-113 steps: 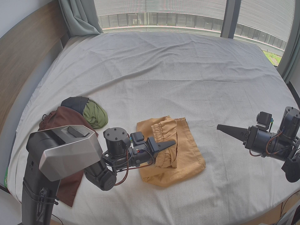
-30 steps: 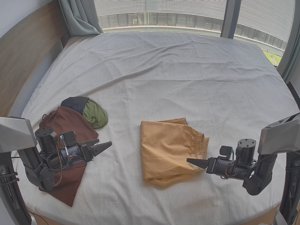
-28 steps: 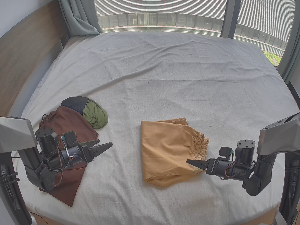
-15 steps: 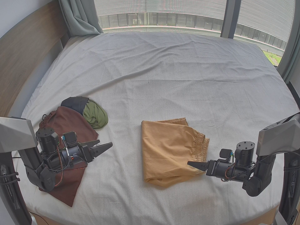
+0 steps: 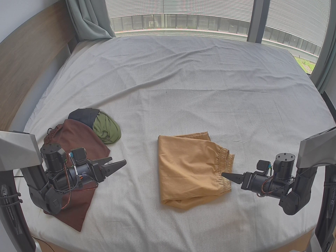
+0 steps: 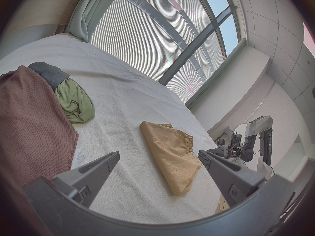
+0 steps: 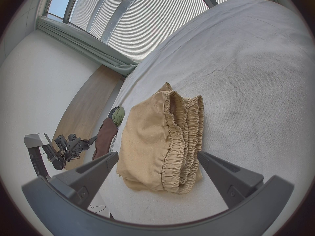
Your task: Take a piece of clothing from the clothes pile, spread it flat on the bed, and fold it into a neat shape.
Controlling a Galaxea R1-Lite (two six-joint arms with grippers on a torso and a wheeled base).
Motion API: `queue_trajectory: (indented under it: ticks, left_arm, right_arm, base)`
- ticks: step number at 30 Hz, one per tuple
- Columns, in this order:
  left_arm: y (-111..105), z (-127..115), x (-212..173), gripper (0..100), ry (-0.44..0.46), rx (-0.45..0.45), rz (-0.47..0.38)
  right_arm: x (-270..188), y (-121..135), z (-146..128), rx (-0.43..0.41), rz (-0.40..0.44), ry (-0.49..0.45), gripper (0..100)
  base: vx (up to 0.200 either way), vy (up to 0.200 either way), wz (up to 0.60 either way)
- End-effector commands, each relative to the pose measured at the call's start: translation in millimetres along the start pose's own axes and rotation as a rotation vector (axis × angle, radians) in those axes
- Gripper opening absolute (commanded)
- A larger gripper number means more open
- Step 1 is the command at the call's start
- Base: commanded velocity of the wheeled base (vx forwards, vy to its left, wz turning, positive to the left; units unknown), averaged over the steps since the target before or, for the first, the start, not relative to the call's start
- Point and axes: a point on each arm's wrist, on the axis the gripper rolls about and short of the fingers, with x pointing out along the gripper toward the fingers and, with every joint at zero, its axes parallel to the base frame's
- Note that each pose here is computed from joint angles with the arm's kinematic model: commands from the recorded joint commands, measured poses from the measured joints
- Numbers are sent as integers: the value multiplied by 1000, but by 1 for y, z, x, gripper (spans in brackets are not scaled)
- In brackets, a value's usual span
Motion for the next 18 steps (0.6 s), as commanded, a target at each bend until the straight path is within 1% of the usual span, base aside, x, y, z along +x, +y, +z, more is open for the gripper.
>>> queue_trajectory:
  ticks: [1,7,18]
  left_arm:
    - [1,-1,0,100,4,-3,2]
    - [2,-4,2,100,10,-6,2]
    - [1,-2,2,100,7,0,-1]
  right_arm:
    - [3,-6,-6,13,-15,20,100]
    - [17,-22,-20,41,-44,64,100]
    - [26,-31,-35,70,-60,111,100]
  base:
    - [0,0,0]
    - [0,0,0]
    - [0,0,0]
